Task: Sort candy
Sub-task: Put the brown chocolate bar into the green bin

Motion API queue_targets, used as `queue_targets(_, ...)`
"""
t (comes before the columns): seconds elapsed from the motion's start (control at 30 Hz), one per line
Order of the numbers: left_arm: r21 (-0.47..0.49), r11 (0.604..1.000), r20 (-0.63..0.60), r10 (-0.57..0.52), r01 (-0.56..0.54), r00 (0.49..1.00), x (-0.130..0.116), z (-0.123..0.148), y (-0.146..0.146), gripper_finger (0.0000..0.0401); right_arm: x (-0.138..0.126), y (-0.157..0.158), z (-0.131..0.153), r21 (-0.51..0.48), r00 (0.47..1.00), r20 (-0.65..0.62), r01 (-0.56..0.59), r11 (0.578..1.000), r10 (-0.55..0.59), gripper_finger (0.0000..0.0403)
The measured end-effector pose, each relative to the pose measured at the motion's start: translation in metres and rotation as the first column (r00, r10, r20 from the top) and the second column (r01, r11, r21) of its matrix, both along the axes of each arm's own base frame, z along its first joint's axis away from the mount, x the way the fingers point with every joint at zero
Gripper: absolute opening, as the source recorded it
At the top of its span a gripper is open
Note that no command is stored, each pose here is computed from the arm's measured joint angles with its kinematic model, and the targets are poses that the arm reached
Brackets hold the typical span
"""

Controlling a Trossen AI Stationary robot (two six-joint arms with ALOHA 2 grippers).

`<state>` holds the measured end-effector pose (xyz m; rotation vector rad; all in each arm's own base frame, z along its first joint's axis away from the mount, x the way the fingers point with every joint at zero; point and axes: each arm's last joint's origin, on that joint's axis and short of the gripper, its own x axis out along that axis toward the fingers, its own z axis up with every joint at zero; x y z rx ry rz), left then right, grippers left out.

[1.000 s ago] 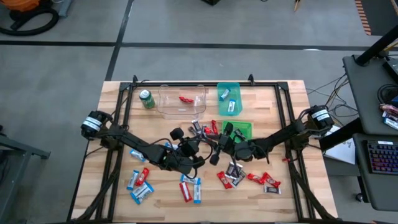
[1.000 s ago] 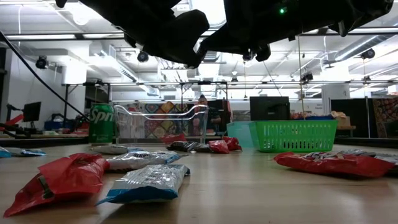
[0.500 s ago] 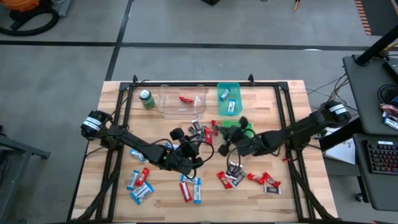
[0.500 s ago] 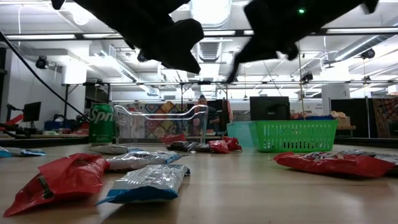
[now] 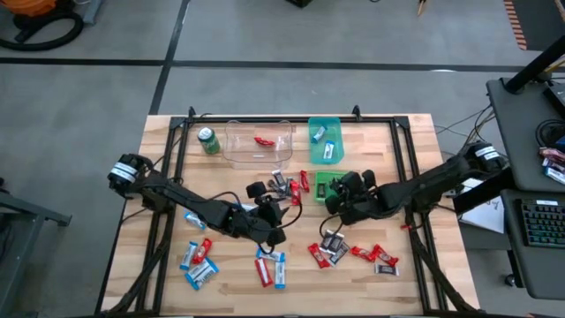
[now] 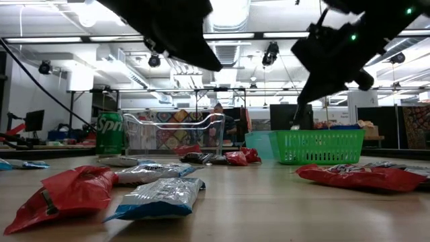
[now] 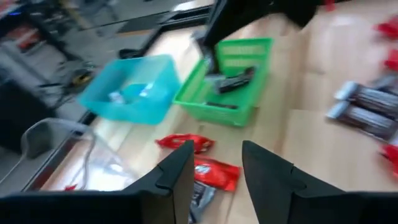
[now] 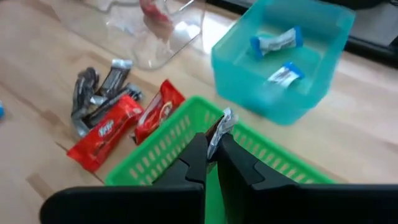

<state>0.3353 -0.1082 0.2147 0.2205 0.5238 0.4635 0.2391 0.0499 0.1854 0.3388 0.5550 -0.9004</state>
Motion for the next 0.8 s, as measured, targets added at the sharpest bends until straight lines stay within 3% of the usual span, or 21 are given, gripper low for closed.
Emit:
queue_targets(0.1,-0.050,0.989,-0.065,-0.143,0.140,0.988,-0.006,0.007,-0.001,0.0109,0.007,0.002,-0.011,-0.003,1.000,-0.021,-0.001,1.000,0.001,0.0012)
queue_targets(0.27,-0.185,0.929,-0.201,-0.354,0.320,0.913,-0.017,0.005,-0.003,0.0097,0.012,0.003,-0.026,-0.007,0.999,-0.049,0.008,1.000,-0.008,0.0012)
queue_targets(0.57,-0.221,0.943,-0.290,-0.308,0.249,0.906,-0.026,-0.003,0.001,0.0092,0.012,0.003,-0.024,0.001,0.999,-0.037,0.016,1.000,-0.016,0.0023)
queue_targets(0.8,-0.215,0.946,-0.310,-0.300,0.240,0.902,-0.036,-0.001,0.005,0.0092,0.010,0.001,-0.020,0.040,0.999,-0.035,0.008,0.999,-0.007,0.0103)
